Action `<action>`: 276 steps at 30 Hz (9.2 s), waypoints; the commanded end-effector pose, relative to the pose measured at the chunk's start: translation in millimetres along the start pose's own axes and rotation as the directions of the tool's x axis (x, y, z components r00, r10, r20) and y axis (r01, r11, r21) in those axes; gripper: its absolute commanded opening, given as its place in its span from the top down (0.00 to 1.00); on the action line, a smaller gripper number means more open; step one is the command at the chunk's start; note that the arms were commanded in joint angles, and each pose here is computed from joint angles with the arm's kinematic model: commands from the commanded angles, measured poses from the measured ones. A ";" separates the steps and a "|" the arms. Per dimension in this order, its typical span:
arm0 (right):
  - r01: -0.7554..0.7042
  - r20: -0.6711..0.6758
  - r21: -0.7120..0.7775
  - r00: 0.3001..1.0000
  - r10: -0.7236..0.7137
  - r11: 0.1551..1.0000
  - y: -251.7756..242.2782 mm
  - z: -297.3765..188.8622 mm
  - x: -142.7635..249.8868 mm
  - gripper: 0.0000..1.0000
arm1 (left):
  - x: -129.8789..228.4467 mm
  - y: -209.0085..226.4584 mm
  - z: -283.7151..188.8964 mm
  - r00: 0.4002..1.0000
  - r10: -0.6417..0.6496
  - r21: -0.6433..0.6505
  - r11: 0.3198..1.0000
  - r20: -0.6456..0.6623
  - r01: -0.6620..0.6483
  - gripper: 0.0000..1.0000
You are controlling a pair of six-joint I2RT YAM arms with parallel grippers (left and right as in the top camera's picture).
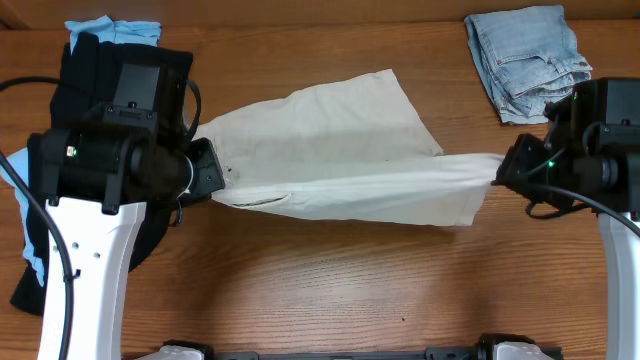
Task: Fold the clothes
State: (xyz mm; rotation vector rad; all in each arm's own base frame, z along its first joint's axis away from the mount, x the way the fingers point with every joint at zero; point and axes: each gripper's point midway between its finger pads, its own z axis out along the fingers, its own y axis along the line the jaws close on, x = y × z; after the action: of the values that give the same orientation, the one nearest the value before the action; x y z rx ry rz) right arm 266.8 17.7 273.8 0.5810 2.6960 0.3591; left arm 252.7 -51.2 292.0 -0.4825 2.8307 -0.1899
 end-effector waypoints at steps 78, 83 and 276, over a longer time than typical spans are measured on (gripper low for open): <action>0.335 -0.209 -0.028 0.919 -0.333 0.942 15.1 321.8 -38.0 0.64 | -126.3 59.1 185.6 0.979 -0.096 -0.180 0.975 0.179 0.128 0.00; 0.184 -0.262 0.017 0.949 -0.173 0.983 6.0 317.3 -28.9 0.96 | -124.6 59.7 185.8 0.980 -0.096 -0.183 0.975 0.172 0.127 0.00; 0.002 -0.295 -0.227 0.953 -0.070 0.974 14.4 244.1 -28.7 0.21 | -92.5 -226.1 173.1 0.868 0.497 0.312 0.826 -0.009 -0.469 0.00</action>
State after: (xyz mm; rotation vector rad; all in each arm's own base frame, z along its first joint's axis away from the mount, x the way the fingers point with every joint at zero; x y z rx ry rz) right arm 392.2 45.2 64.8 0.5405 2.8773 0.8073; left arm 443.7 -269.0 133.9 0.3442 2.9446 -0.5102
